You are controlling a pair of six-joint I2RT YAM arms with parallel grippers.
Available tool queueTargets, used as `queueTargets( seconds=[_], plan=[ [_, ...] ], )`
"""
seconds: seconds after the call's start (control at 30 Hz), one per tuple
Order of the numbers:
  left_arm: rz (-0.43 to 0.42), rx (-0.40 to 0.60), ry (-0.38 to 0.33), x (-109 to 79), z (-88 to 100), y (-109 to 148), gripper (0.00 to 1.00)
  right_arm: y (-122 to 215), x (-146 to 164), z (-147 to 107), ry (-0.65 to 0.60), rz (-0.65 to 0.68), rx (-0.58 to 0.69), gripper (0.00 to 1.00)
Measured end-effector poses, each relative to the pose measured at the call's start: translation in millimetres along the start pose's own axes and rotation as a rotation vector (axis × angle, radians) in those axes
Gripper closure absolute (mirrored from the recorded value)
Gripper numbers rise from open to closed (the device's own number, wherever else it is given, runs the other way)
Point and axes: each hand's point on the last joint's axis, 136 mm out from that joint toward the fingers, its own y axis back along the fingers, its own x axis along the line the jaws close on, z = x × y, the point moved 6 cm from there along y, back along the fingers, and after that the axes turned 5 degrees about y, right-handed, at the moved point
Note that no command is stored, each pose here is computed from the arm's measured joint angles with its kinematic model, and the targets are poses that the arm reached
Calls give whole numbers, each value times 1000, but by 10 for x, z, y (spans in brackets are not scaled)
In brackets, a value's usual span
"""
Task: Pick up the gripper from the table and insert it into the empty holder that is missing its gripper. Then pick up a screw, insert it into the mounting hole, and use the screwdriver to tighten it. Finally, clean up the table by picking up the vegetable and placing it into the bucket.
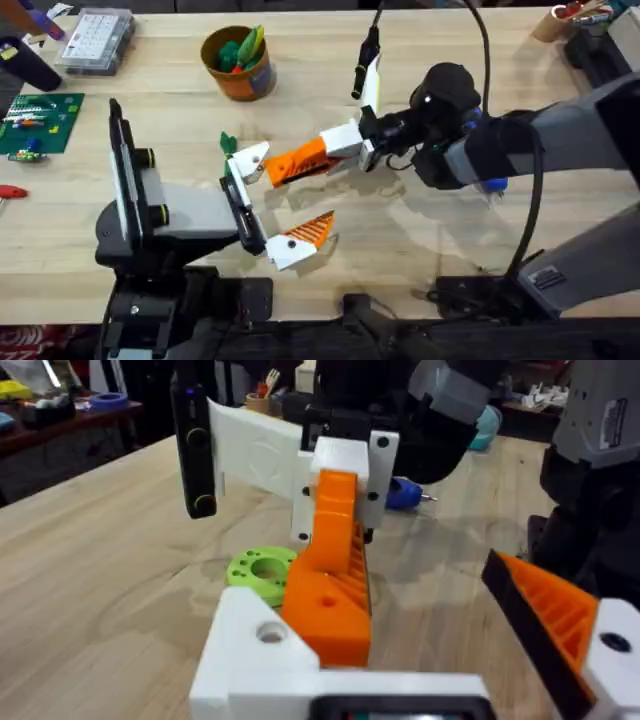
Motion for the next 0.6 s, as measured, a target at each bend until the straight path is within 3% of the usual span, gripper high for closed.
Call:
queueTargets(
  seconds=[0.6],
  plan=[
    [3, 0, -4, 4, 1, 0, 11, -63, 55, 23, 26, 9, 15, 984]
  ],
)
